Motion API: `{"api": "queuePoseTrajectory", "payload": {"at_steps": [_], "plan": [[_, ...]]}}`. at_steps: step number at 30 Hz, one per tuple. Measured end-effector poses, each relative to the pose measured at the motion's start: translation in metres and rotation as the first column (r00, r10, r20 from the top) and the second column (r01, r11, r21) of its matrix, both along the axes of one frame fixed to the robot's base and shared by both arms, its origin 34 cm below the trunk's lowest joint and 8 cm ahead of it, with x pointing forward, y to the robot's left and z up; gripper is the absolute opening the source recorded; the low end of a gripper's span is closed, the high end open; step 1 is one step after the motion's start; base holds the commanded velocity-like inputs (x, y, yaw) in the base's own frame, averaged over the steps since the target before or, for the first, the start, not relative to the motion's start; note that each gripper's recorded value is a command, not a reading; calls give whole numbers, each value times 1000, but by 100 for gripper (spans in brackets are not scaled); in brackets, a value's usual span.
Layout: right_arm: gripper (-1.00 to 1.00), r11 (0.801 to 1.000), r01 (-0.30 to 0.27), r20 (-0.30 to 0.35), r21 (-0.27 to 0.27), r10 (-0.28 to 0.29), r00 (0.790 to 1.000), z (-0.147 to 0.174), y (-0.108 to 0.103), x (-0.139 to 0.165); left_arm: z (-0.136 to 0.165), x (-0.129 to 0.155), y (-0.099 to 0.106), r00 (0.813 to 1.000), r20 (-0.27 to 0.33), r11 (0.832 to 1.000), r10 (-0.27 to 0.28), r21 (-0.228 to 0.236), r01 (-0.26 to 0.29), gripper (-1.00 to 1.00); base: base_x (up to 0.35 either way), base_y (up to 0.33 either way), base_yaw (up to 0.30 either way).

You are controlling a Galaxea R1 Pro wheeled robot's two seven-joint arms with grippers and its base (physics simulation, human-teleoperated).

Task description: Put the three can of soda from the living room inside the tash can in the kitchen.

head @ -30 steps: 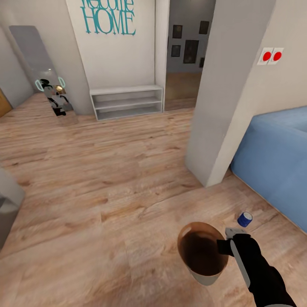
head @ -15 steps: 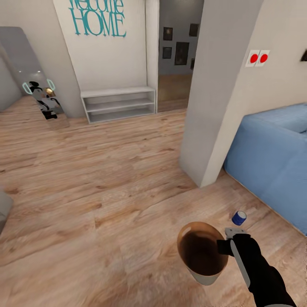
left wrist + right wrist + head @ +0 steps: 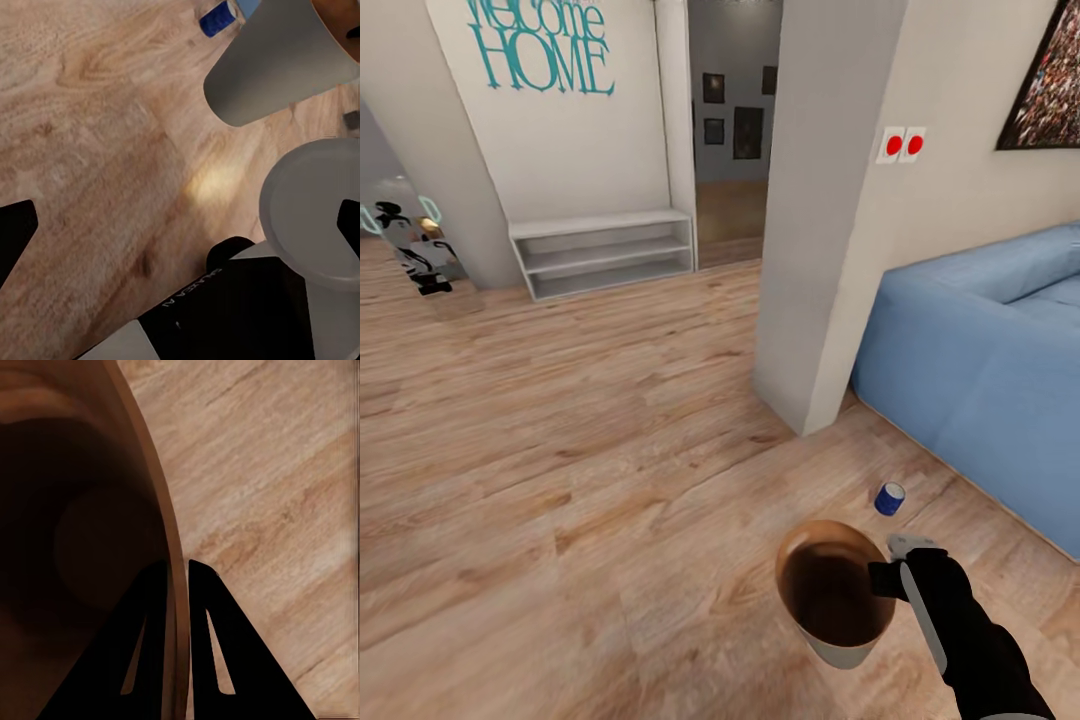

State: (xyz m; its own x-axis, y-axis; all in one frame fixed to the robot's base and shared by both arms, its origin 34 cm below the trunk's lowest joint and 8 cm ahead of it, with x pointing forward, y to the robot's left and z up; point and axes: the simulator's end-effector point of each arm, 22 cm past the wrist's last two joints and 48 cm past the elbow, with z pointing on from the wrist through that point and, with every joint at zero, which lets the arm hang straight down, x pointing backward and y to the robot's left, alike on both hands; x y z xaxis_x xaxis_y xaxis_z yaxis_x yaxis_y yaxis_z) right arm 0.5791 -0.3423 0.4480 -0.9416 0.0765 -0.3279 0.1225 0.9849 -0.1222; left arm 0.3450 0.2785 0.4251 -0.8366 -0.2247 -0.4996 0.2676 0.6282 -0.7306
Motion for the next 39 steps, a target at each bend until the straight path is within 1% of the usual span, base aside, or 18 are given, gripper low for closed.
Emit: {"api": "queuePoseTrajectory", "payload": {"at_steps": [17,39], "plan": [[-100,1000,0,17,1,0,1000,8,0,3,4,4,0,1000,18,1000,0,-1,0,100,0,0,-212],[-100,1000,0,32,1,0,999,15,0,6,8,7,0,999,33,1000,0,-1,0,100,0,0,-248]]}}
